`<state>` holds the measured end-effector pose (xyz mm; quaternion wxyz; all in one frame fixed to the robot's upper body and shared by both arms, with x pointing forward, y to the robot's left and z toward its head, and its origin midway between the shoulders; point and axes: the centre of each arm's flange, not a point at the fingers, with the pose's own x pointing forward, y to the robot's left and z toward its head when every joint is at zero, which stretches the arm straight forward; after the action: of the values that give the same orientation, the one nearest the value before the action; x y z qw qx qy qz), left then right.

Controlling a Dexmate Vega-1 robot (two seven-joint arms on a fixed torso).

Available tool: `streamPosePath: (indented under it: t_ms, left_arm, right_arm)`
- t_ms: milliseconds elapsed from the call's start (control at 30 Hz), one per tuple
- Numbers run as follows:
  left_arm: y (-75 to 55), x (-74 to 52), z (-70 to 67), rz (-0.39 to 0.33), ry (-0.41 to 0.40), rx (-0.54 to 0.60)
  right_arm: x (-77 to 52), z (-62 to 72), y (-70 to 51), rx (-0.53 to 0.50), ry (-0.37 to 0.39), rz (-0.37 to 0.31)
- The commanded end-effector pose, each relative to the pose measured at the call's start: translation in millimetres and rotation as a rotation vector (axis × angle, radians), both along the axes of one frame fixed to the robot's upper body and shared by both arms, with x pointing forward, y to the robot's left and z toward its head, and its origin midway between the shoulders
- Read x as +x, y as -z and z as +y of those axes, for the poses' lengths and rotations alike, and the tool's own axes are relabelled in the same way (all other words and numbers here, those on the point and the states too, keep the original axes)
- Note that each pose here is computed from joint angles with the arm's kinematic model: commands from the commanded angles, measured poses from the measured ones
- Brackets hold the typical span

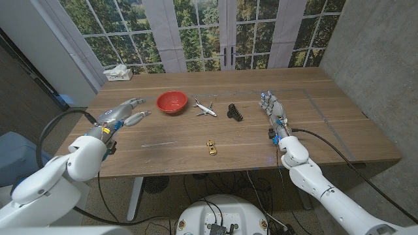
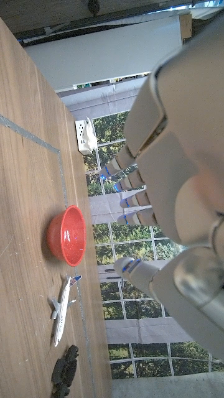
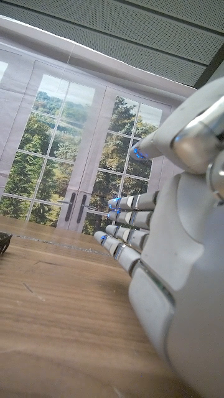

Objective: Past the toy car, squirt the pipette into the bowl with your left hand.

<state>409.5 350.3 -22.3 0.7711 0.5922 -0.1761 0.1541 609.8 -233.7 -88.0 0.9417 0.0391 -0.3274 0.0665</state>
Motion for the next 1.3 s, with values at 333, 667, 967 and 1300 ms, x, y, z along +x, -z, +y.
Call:
streamPosePath:
  t_ms: [333, 667, 967, 1300]
  left_arm:
    - [-2.8, -2.8, -6.1, 0.074, -0.128, 0.196]
    - [-0.4, -4.3, -10.0, 0.088, -0.167, 0.256]
    - [0.1, -4.7, -12.4, 0.108, -0.165, 0.321]
    - [1.3, -4.7, -16.7, 0.136, -0.225, 0.387]
  right_arm:
    - [-18.5, 16.2, 0.8, -0.064, 0.02, -0.038]
    - [-28.8, 25.7, 0.5, -0.111, 0.04, -0.041]
    - [-34.1, 31.0, 4.4, -0.121, 0.037, -0.039]
    - [-34.0, 42.3, 12.1, -0.13, -0.004, -0.019]
